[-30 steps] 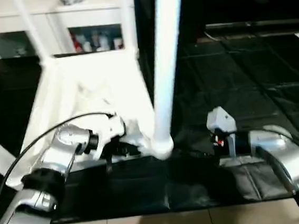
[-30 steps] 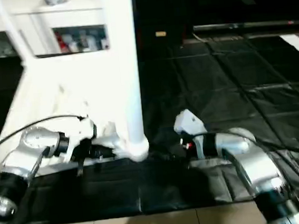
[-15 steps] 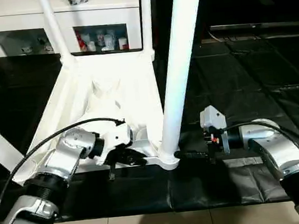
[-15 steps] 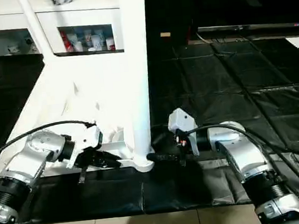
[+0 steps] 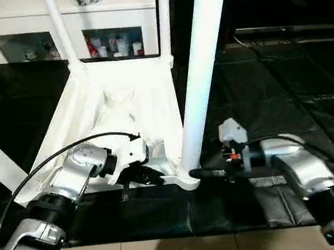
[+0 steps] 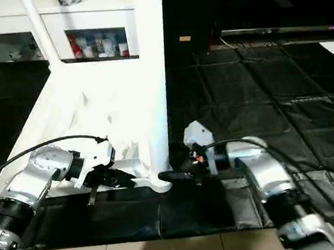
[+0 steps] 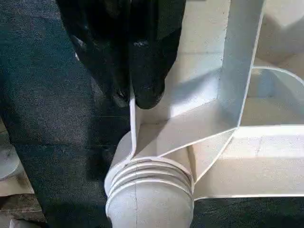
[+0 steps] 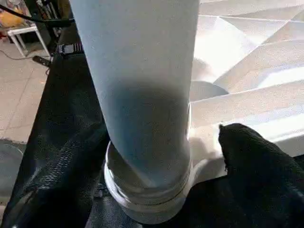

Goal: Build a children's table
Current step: Rotate leg to tighten

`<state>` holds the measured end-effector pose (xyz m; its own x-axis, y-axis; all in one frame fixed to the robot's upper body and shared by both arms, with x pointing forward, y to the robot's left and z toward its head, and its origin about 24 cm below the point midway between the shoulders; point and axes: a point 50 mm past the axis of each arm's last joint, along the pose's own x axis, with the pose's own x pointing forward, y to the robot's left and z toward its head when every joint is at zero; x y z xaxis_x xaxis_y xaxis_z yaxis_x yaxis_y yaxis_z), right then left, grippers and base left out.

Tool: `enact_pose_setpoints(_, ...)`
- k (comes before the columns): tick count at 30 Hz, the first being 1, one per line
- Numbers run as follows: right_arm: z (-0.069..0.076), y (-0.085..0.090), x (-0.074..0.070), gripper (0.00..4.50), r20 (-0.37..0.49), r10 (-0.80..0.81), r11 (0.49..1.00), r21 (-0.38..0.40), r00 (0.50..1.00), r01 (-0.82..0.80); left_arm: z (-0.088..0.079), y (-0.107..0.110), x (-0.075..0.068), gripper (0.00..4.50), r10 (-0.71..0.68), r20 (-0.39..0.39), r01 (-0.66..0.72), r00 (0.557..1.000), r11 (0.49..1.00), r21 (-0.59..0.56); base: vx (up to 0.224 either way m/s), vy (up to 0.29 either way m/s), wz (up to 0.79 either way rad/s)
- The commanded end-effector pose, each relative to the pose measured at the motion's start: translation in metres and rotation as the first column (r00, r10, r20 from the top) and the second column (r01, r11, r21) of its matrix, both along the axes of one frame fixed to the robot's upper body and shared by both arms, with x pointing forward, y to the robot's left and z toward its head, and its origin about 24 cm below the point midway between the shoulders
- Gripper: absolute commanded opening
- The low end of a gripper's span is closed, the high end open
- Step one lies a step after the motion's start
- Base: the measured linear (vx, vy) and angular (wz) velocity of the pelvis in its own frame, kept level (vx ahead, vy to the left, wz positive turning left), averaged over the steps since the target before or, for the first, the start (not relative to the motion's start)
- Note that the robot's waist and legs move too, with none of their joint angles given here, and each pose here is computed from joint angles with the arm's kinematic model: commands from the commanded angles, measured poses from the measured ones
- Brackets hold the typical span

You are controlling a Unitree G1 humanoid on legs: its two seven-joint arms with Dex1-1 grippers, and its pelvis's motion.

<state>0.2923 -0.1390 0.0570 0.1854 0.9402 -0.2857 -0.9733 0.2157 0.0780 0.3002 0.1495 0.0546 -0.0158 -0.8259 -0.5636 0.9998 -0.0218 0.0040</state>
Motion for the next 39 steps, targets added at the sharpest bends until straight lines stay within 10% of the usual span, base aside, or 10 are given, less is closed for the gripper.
enact_pose_setpoints(1,0.005,-0.001,0.003,3.72,0.001,0.01,1.0,0.021,1.0,-0.01,0.003,-0.011,-0.002,0.0,-0.09,0.002,0.09,0.996,0.996,0.013,0.0,0.0,0.0)
enact_pose_setpoints(21,-0.003,0.003,0.014,2.15,-0.078,0.059,0.998,0.028,0.995,-0.057,0.0,-0.005,-0.01,0.0,-0.113,-0.021,0.114,0.993,0.993,0.04,0.0,0.0,0.0)
enact_pose_setpoints(31,-0.006,0.003,0.01,2.09,-0.092,0.074,0.997,0.043,0.993,-0.07,-0.001,-0.005,-0.007,0.0,-0.057,-0.031,0.058,0.998,0.998,0.04,0.0,0.0,0.0)
enact_pose_setpoints(39,-0.02,0.02,0.033,2.04,-0.004,-0.398,0.917,-0.031,0.917,0.397,0.013,-0.019,0.029,0.0,0.365,0.037,-0.359,0.93,0.926,-0.114,0.0,0.0,0.0)
